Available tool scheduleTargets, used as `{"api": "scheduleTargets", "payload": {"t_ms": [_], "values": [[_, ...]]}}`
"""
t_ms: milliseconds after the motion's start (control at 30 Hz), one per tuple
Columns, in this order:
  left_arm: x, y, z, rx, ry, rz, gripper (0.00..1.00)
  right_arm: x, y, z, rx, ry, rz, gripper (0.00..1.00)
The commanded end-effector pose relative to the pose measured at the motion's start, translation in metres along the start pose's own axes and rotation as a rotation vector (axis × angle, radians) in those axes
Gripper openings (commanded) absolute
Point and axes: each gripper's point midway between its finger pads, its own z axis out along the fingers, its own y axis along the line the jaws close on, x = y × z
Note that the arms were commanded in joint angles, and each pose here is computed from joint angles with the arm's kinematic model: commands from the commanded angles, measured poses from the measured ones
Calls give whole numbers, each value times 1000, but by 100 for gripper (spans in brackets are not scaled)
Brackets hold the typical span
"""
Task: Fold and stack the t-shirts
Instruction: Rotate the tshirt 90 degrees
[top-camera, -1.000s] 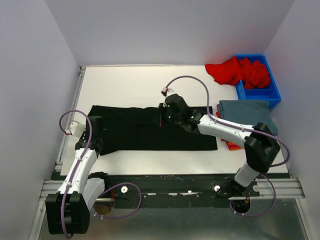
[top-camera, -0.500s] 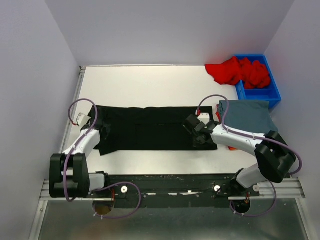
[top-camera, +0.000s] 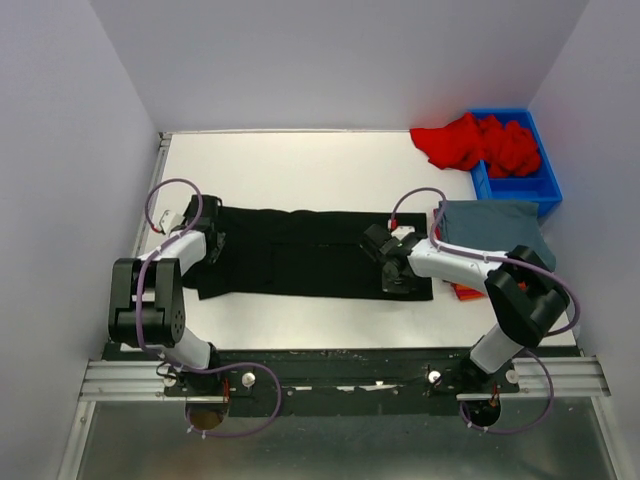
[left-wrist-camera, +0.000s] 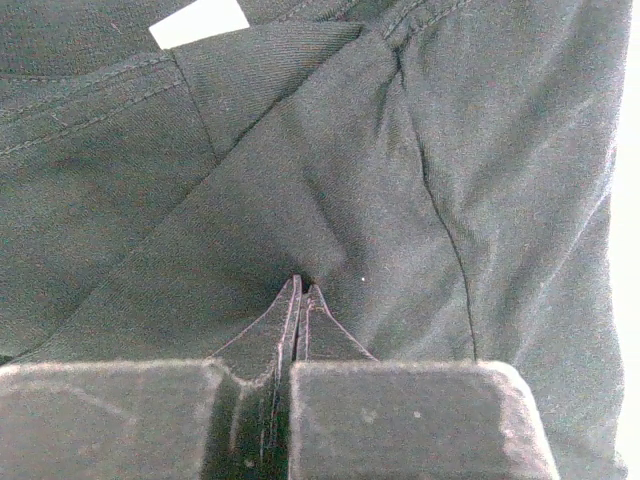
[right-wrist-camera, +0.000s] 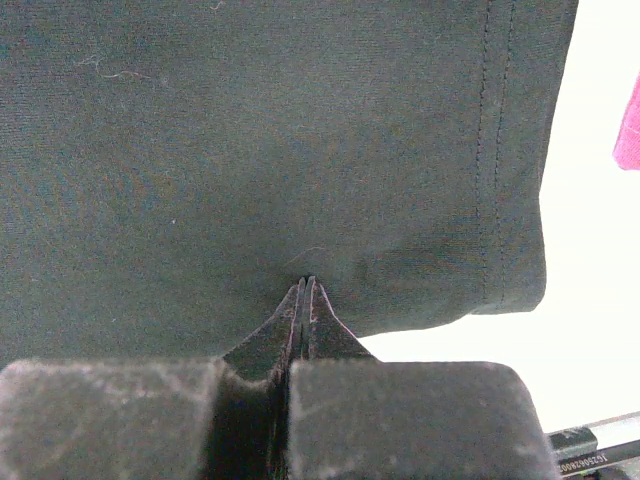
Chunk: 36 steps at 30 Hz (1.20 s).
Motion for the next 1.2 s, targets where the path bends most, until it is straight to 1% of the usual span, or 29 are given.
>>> {"api": "scheduleTargets", "payload": {"t_ms": [0, 33, 67, 167, 333, 467, 500, 600, 633, 700, 767, 833, 867, 933, 1033, 1100, 1167], "values": [[35, -1, 22, -40, 90, 24, 0, 38, 18, 21, -47, 146, 13, 1], [30, -16, 22, -28, 76, 51, 0, 42, 23, 20, -65, 150, 6, 1], [29, -22, 22, -37, 72, 80, 0, 46, 27, 19, -78, 156, -5, 1], [29, -56, 28, 5, 84, 141, 0, 60, 50, 10, -123, 173, -64, 1], [41, -120, 41, 69, 117, 239, 0, 84, 118, -15, -213, 188, -199, 1], [68, -188, 41, 161, 129, 360, 0, 88, 191, -45, -337, 172, -300, 1], [83, -202, 41, 184, 145, 415, 0, 91, 204, -50, -352, 169, -326, 1], [111, -247, 45, 251, 173, 522, 0, 85, 238, -73, -440, 124, -375, 1], [123, -258, 47, 268, 199, 548, 0, 84, 246, -81, -485, 115, -380, 1], [152, -283, 50, 357, 275, 582, 0, 80, 260, -97, -590, 92, -387, 1], [179, -303, 49, 444, 352, 588, 0, 70, 264, -110, -632, 44, -388, 1], [200, -318, 49, 523, 393, 593, 0, 52, 257, -121, -622, -32, -382, 1], [206, -326, 44, 557, 395, 592, 0, 42, 251, -127, -616, -77, -373, 1], [219, -338, 39, 623, 392, 596, 0, 24, 231, -126, -593, -129, -340, 1], [226, -348, 36, 666, 370, 608, 0, 1, 200, -126, -635, -162, -281, 1], [219, -356, 36, 675, 328, 604, 0, -15, 173, -121, -629, -185, -239, 1], [203, -370, 37, 695, 259, 593, 0, -29, 145, -112, -596, -204, -210, 1]]}}
